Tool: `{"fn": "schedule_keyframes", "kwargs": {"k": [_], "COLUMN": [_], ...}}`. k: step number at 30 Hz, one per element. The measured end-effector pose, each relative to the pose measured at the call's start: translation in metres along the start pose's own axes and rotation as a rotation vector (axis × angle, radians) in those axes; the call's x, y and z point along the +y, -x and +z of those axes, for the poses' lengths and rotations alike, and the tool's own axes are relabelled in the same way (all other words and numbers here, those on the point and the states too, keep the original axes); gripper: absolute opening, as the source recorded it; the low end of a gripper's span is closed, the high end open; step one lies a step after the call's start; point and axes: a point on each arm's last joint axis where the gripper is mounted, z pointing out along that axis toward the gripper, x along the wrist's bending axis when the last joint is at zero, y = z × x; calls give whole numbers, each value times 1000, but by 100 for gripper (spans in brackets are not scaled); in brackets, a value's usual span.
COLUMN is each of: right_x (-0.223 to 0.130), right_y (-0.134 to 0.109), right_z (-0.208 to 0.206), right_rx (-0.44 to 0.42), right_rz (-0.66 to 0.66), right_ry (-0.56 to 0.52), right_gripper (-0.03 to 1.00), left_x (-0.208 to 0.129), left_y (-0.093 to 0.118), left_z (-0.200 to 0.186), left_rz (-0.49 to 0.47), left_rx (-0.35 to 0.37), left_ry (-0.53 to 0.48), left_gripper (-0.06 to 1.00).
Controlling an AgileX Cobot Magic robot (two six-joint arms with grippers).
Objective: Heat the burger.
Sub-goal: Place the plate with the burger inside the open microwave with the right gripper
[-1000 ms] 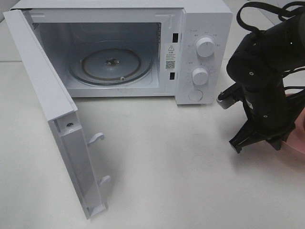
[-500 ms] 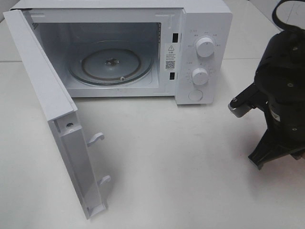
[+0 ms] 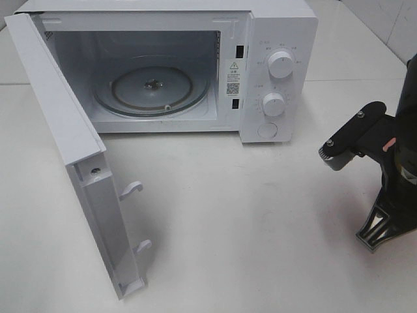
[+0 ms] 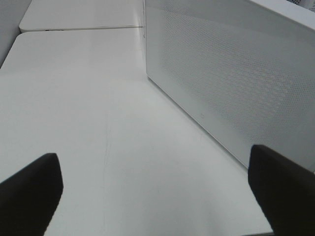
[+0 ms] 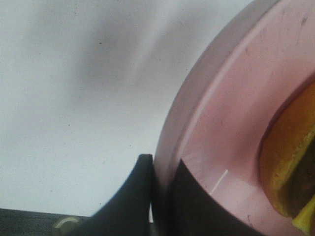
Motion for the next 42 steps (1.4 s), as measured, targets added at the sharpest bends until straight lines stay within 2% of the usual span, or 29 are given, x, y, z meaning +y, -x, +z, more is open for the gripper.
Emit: {"fn": "schedule_keyframes", "kwargs": {"k": [15, 28, 42], "right_x": [-23, -27, -32], "right_y": [-18, -36, -54], "right_z": [-30, -43, -56], "right_rx": [-27, -27, -71], "right_rz": [-128, -231, -443], "right_ry": [91, 160, 257], "right_gripper": [4, 4, 4], "left_x": [0, 0, 0], "left_y": [0, 0, 0], "left_z": [0, 0, 0], "left_rz": [0, 0, 0], "left_rx": [0, 0, 0], "left_ry": [0, 0, 0], "left_gripper": [95, 95, 95]}}
